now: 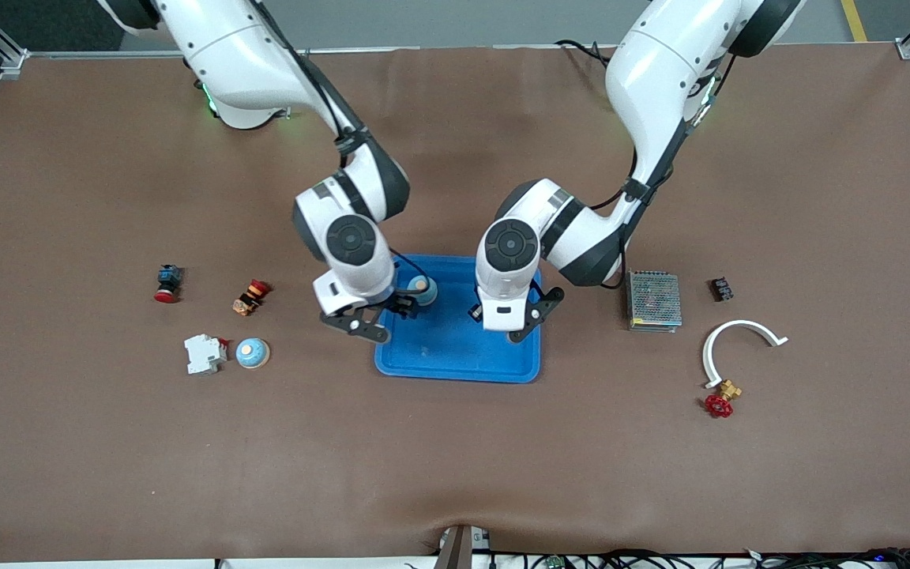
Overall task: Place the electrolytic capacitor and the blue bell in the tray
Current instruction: 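Release the bell in the tray and move the right gripper to the other bell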
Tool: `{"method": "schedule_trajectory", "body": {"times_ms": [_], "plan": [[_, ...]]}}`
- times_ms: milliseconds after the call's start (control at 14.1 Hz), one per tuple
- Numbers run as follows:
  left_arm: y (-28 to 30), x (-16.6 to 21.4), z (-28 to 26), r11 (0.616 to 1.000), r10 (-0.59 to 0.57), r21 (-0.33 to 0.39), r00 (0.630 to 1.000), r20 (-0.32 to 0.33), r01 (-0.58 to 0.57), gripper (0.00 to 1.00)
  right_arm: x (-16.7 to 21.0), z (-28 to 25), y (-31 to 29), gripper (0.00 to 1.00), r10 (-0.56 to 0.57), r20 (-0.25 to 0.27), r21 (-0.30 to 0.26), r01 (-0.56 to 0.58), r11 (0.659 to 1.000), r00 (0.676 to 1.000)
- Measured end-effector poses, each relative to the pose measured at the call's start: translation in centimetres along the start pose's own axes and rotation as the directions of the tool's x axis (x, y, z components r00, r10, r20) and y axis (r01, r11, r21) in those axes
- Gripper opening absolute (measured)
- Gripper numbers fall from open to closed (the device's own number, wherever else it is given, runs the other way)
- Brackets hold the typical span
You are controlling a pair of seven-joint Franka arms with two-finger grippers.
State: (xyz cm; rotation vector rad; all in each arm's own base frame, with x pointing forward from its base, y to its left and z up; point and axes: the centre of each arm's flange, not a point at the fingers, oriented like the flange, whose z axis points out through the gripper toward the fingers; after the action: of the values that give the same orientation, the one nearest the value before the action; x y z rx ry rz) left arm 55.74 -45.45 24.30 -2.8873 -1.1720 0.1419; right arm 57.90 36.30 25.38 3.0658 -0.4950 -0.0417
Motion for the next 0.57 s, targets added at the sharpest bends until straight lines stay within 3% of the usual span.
{"method": "schedule_trajectory", "body": {"times_ms": [284,567], "plan": [[-1.2,0.1,2.9,1.000,-0.002,0.004,1.000,0.001,0.002,0.33,4.0,-1.6,4.3,1.00,0.024,0.003,-0.004,-0.024,1.000,1.000],[-1.9,0.9,4.0,1.000,-0.005,0.013,1.000,-0.011,0.006,0.33,7.9,-1.1,9.4,1.00,-0.100,0.016,-0.011,0.100,0.995,0.995]]}}
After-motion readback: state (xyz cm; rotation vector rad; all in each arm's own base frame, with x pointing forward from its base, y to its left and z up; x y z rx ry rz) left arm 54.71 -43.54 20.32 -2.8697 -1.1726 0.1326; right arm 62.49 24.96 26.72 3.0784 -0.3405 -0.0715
